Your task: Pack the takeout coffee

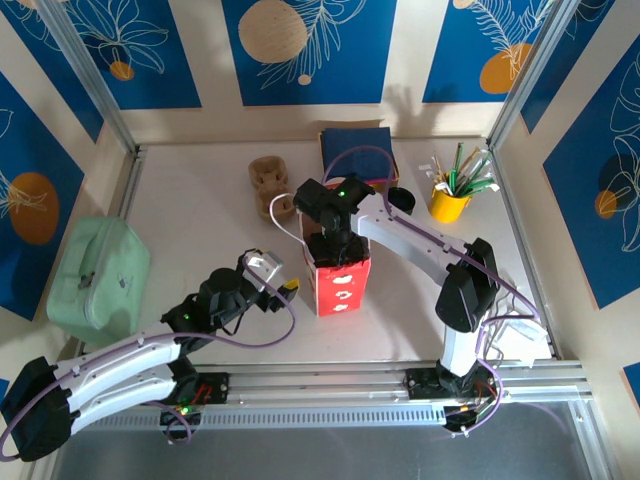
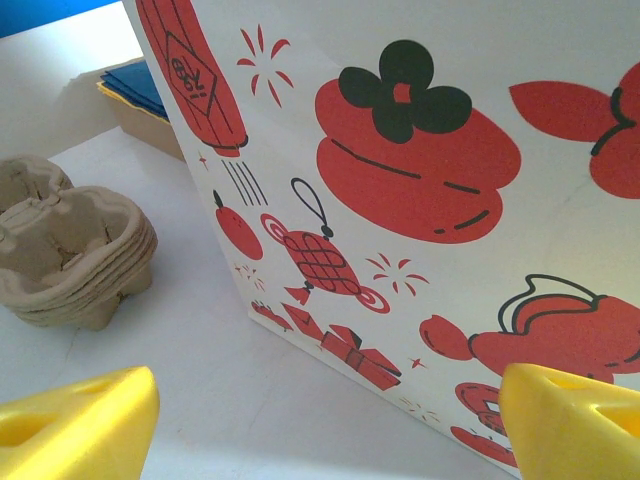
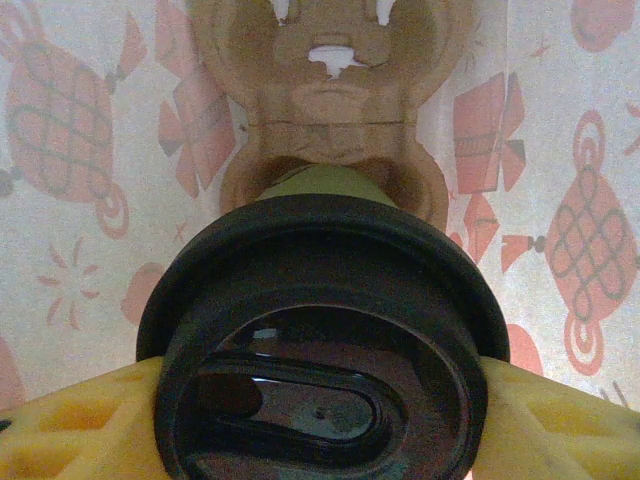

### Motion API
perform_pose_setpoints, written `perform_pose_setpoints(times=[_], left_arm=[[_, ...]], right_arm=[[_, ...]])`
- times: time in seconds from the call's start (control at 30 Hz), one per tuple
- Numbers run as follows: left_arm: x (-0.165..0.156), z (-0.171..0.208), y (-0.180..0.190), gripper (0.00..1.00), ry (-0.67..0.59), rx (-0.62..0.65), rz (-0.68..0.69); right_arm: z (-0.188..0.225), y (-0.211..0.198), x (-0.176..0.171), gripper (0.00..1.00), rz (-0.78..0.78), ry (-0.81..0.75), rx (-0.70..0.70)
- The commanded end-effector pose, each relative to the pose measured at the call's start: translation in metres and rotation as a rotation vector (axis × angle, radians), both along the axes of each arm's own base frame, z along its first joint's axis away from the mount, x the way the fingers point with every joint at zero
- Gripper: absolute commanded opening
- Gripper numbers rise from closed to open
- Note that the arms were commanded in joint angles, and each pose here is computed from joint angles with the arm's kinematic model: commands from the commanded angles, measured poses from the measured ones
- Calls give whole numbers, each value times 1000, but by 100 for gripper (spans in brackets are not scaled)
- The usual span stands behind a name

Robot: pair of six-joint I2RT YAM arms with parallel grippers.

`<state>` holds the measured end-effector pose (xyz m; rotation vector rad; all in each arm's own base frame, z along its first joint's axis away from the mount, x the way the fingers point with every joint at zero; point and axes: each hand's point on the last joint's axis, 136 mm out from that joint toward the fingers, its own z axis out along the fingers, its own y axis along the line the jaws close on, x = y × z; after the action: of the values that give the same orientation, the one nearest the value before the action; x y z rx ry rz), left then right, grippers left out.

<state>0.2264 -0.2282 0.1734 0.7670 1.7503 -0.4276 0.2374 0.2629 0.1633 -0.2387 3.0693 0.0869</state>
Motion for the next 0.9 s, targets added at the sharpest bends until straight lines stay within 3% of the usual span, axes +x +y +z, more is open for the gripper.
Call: perform_pose_setpoints(times=[0.0,0.87], left_arm=[[-2,-2,2,88,-11,4,2],[-1,0,3,88,-18,12,5]], right_arm=[[-5,0,-2,62,-16,27,-1],[8,0,-8,62,-5,29,-15]])
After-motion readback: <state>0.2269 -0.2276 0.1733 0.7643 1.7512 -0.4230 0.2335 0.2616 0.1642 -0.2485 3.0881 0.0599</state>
